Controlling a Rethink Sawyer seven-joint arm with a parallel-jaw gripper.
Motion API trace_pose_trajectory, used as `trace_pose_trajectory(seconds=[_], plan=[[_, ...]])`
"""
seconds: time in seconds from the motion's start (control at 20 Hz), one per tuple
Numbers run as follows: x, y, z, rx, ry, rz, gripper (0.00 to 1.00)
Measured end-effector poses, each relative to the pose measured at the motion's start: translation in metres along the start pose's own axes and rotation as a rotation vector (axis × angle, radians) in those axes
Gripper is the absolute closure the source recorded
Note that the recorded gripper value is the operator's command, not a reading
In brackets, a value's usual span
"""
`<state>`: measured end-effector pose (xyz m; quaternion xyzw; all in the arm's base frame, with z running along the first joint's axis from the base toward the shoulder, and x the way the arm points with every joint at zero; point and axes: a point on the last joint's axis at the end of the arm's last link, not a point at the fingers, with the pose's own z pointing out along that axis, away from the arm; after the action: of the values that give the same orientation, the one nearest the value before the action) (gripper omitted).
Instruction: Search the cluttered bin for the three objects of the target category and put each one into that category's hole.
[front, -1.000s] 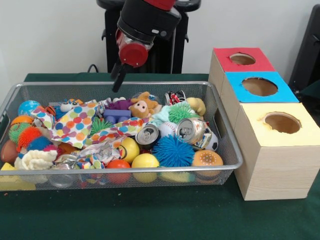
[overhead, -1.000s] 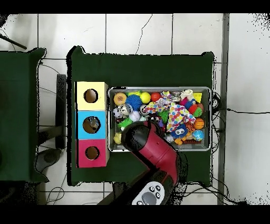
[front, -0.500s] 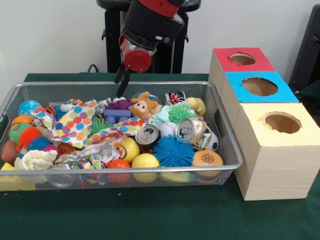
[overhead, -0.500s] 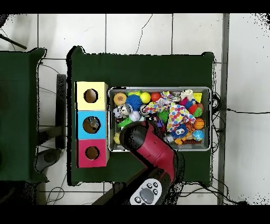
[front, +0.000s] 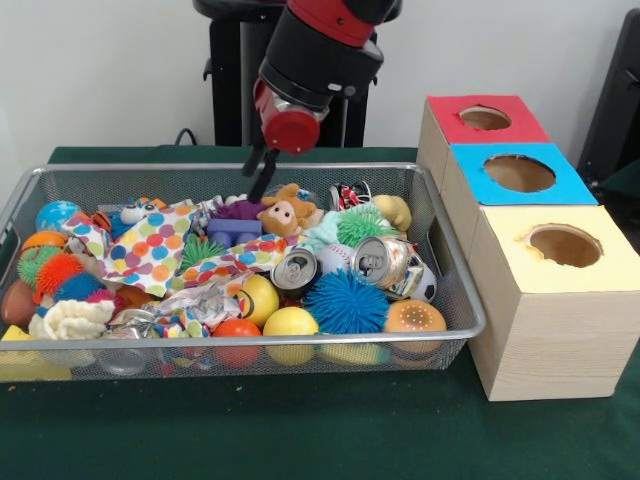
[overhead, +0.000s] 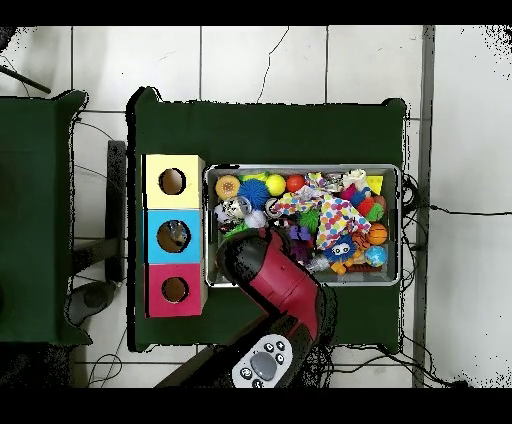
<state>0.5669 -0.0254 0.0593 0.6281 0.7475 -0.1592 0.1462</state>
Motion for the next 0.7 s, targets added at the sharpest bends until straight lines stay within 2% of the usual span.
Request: trace_pose_trajectory(seconds=[0.35,0.7], plan=[[0.015,0.005,0.0,-0.022,-0.022,-0.008,0.0],[0.031,0.007,0.002,-0.024,-0.025,-0.006,0.0]])
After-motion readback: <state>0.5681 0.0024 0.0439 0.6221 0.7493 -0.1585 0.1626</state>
